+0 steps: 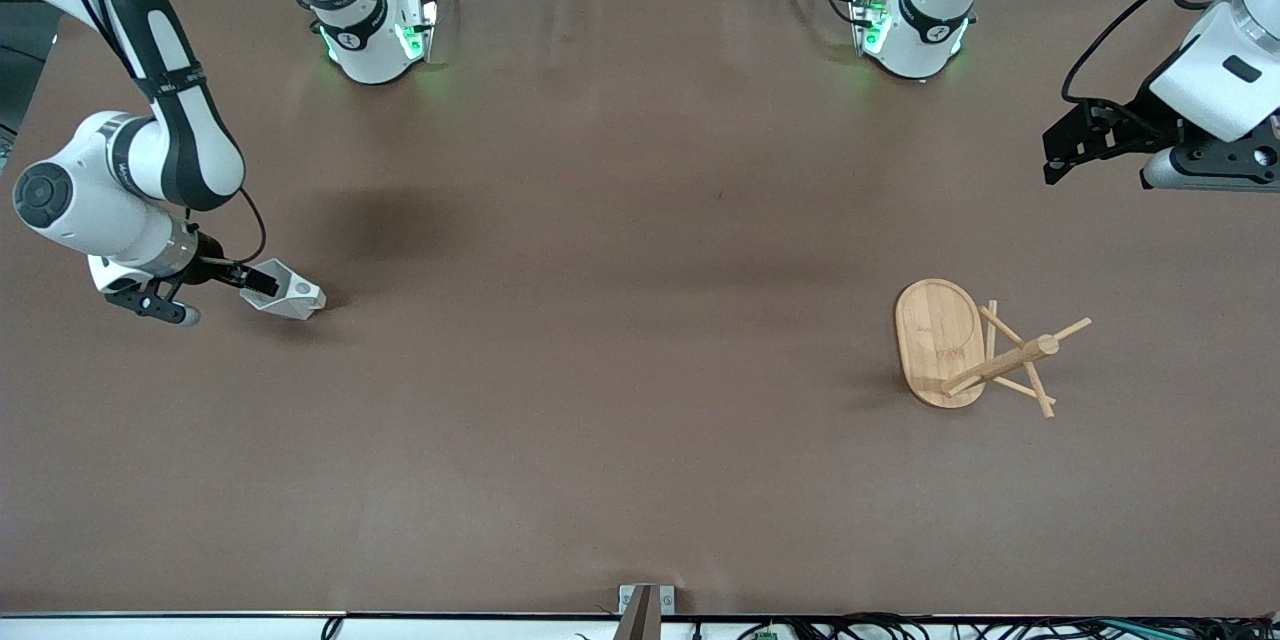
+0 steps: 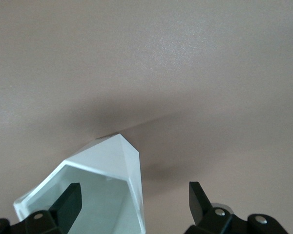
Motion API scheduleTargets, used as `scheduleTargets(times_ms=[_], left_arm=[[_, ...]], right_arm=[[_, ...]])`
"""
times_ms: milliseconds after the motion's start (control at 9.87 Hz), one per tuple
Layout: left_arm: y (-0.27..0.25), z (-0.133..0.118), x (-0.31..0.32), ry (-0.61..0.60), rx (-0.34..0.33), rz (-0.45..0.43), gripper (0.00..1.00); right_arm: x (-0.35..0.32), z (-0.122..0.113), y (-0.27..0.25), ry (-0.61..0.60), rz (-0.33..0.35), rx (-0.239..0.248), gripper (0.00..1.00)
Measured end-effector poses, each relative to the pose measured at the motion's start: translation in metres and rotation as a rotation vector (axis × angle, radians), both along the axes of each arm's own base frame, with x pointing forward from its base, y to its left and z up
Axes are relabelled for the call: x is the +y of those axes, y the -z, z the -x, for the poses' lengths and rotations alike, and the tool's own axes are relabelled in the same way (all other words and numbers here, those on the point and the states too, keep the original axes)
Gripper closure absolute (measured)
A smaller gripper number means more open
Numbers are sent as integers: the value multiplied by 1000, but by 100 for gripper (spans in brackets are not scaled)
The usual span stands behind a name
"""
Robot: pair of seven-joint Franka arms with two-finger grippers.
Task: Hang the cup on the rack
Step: 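Lift the cup with the right gripper while the left gripper approaches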
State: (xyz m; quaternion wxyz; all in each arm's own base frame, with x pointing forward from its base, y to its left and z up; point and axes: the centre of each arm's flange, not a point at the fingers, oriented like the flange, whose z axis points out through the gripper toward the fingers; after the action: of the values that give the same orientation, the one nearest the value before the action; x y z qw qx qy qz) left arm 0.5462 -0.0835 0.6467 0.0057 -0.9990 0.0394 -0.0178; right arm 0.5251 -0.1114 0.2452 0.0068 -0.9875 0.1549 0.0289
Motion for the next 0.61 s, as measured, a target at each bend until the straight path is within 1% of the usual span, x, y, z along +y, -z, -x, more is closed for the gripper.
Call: scheduleTargets(times_ms=[101, 203, 405, 608], left_arm=[[0, 0, 0, 0, 0, 0, 0], [0, 0, 0, 1, 0, 0, 0], [0, 0, -1, 3, 0, 0, 0], [0, 0, -2, 3, 0, 0, 0]], right_arm=[[0, 0, 4, 0, 0, 3, 15], [0, 0, 5, -1, 0, 5, 30], [0, 0, 5, -1, 0, 5, 63], [0, 0, 6, -2, 0, 6, 92]])
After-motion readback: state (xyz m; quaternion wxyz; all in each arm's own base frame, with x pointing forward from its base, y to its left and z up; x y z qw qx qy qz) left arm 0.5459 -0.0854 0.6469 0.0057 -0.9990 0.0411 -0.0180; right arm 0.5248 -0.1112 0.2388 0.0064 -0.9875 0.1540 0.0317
